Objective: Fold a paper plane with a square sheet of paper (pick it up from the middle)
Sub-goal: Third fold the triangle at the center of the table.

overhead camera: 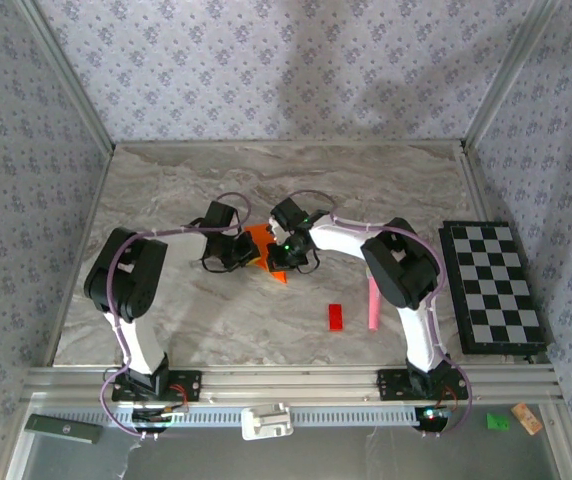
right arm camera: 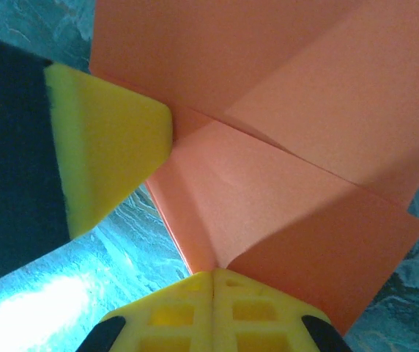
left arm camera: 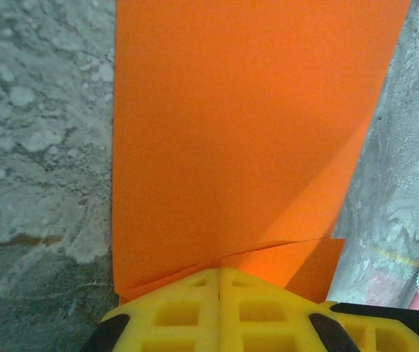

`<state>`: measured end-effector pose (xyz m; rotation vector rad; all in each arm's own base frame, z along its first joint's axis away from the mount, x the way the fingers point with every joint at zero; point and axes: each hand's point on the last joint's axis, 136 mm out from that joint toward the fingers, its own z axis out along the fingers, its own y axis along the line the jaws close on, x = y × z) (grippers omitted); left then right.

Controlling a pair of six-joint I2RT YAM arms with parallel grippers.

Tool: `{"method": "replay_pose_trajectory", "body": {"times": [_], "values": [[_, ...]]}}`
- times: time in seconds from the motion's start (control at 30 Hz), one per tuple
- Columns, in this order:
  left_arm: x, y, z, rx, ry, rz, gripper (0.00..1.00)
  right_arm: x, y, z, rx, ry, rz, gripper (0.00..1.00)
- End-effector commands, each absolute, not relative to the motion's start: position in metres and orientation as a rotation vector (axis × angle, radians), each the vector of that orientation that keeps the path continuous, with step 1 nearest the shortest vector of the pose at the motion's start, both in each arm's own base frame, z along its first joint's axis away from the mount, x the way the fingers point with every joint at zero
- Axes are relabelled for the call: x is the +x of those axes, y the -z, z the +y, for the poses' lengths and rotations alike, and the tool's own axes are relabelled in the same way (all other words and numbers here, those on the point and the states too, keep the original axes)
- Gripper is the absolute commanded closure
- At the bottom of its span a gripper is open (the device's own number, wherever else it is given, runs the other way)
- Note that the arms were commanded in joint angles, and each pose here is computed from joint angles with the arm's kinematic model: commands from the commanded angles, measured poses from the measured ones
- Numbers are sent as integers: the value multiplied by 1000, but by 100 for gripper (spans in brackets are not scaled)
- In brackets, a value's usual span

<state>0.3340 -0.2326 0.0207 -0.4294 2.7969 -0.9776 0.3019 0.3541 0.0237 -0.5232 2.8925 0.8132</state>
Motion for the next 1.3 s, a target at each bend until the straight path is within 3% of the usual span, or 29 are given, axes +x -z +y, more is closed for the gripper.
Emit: {"method": "replay_pose_trajectory", "body": {"times": [0.0, 0.3, 1.27], "values": [[328, -6, -225, -480, 888, 2858, 100, 292, -24, 346, -597, -819, 2896, 100], [317, 14, -216, -527, 781, 2941, 100, 291, -58, 360, -687, -887, 2810, 99], [306, 33, -192, -489, 654, 3001, 100, 250, 6, 311, -699, -797, 3011, 100]]}}
